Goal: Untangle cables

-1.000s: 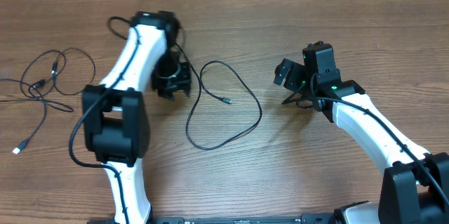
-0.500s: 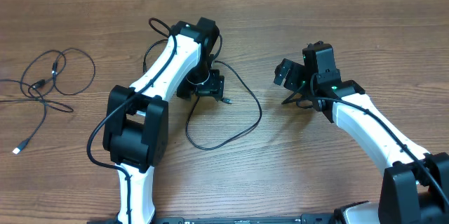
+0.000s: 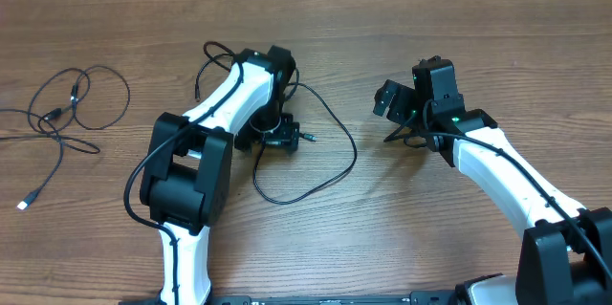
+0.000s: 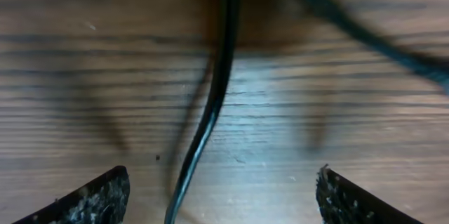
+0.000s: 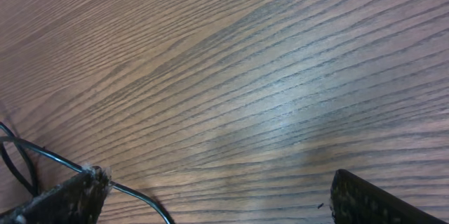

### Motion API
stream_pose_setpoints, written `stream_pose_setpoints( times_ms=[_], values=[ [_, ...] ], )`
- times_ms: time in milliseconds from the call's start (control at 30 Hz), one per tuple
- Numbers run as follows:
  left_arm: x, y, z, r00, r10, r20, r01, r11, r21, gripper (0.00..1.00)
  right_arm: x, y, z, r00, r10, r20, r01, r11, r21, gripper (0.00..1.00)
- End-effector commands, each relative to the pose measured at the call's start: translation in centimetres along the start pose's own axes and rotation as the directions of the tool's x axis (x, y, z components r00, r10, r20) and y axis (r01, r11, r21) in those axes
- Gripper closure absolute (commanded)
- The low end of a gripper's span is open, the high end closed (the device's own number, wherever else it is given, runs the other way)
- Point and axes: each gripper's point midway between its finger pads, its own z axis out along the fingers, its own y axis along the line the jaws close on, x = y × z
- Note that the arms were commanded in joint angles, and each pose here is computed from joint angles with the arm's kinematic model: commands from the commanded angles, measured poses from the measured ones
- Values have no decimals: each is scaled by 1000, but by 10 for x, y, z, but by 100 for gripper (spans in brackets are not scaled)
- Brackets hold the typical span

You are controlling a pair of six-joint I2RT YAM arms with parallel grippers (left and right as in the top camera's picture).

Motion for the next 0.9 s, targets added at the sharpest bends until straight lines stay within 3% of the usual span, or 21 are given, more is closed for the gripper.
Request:
stream_pose_setpoints(
  times_ms=[0,233,367,867],
  values=[
    [12,9,20,999,-14,-43,12,1000,-28,14,-2,1,0,1000,0,11,0,1000,3,0],
    [27,16,51,998,-15,-67,13,999,-39,12,-2,1,0,1000,0,11,0,1000,3,0],
    [33,18,56,996,-17,-84,13,999,-45,0,-2,1,0,1000,0,11,0,1000,3,0],
    [16,13,63,1000,12,-8,-12,1000,-19,0,-2,1,0,1000,0,11,0,1000,3,0]
  ],
)
